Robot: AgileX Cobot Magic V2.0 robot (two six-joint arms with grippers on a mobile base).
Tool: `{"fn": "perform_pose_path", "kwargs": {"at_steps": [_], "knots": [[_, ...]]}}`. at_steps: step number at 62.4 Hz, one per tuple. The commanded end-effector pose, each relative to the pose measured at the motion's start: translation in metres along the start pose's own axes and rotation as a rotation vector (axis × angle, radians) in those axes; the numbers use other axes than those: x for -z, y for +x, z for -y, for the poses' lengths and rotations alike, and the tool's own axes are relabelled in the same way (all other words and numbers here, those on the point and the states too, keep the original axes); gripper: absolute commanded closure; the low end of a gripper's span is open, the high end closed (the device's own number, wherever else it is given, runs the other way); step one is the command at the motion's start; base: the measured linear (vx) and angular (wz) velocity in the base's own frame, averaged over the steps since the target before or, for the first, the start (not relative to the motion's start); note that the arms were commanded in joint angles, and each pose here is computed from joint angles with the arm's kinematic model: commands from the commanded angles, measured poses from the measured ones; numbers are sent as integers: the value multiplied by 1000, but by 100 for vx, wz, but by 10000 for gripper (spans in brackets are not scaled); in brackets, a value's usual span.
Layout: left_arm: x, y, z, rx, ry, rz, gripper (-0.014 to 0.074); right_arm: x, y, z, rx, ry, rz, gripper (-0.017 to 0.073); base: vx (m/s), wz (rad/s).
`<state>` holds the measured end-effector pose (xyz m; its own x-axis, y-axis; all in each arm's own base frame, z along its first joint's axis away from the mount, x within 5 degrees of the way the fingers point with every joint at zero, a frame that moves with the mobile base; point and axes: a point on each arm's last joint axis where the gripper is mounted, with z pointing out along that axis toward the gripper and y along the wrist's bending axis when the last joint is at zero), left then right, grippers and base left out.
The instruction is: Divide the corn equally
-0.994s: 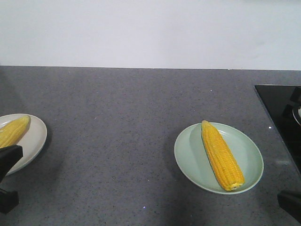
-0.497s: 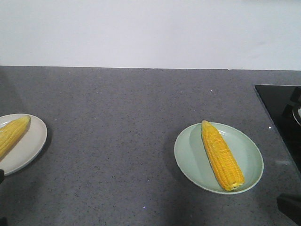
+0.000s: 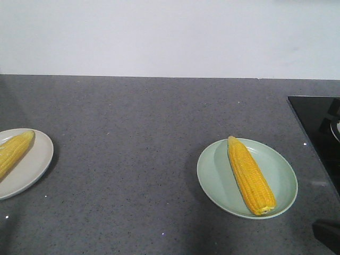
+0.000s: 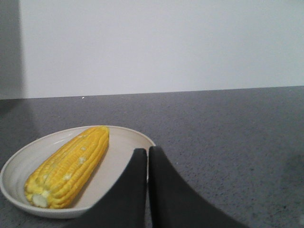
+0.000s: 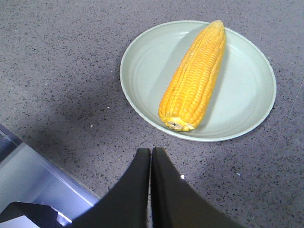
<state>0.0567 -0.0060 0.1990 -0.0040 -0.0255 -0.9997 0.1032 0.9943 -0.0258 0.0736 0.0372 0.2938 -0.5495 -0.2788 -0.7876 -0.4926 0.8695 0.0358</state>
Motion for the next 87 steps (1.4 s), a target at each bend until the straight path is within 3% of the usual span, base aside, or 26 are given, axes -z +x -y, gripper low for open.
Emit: {"fn": "perform_pose_path", "kwargs": {"at_steps": [1,10,87], "knots": [[1,1,-2,-2,-41,13,601,4,-9,1,-4,10,61,564,0,0],[1,4,-4,2,-71,-13,601,4,-9,1,-4,10,61,564,0,0],[1,3,-4,0,-70,-1,601,4,-9,1,-4,11,60,564,0,0]]}}
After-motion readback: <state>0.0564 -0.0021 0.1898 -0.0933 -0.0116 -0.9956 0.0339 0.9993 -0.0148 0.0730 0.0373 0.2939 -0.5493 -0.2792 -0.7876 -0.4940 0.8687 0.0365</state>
